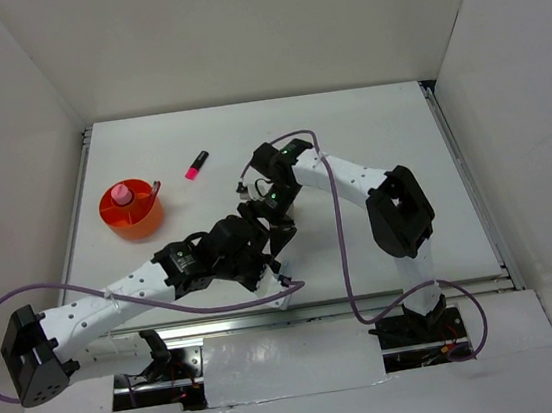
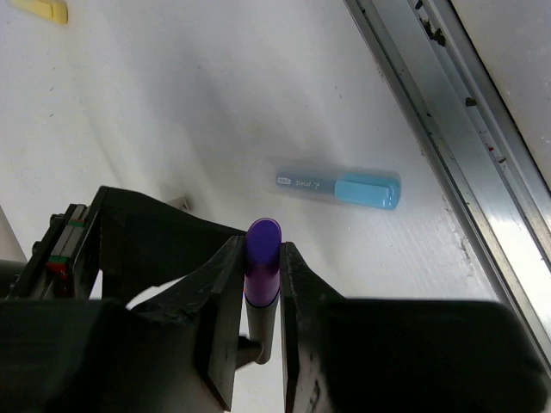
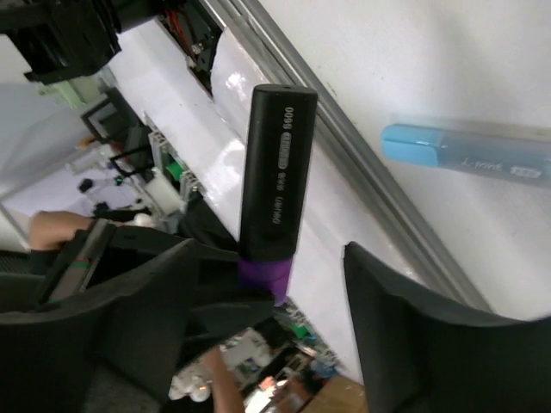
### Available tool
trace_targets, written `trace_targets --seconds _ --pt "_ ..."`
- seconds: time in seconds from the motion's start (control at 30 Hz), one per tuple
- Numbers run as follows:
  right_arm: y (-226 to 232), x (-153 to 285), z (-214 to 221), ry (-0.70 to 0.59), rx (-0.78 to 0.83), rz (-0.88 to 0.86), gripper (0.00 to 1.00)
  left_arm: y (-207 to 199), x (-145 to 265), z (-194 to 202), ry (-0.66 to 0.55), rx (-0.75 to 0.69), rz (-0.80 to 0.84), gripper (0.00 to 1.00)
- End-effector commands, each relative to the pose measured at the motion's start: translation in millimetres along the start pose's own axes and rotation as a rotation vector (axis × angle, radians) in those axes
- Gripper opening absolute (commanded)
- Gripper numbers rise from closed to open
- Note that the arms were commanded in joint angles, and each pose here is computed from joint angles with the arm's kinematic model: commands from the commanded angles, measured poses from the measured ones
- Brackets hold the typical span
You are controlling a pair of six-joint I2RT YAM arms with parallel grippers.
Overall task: Sort the stationery into containers
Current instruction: Place the pen in the storage box.
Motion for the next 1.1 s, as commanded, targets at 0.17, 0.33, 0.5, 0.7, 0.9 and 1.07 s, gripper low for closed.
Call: trace_targets --seconds 0.17,0.33,0.5,0.7,0.9,1.07 --pt "13.8 48.5 11.7 -0.101 0.067 -0.068 0.86 6.4 38.8 -13.7 -0.011 0.172 -0.1 0.0" --pt "-10.7 98.4 -5.1 -0.261 0.055 -0.057 0.87 6.9 71.3 -7.3 -0.024 0.341 -0.204 0.0" --pt "-36.3 137.2 -8.8 -0.362 -0.001 -0.104 0.86 17.8 117.9 43.2 0.018 0.631 -0.458 0.0" --pt "-52.2 152.9 -11.4 -0.405 -0.043 -0.113 0.86 8.8 200.5 140.7 0.127 0.988 -0.883 0.0" --pt "-54.0 146.0 -12.6 -0.389 -0.042 -0.107 0.86 -1.9 261.5 199.9 0.14 1.135 -1.163 0.0" --pt "-54.9 139.4 -15.7 -0.367 -0.044 -0.102 0.85 20.4 281.9 214.0 0.095 1.078 -1.288 0.0"
Point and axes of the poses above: each gripper's point midway between its finger pads, its own x axis back along the fingers, its own y axis along the line the jaws close on, z = x × y, the point moved 7 cm from there along x, back along the fingers, and after that the axes turned 10 degrees about -x, right-handed, at the moved point
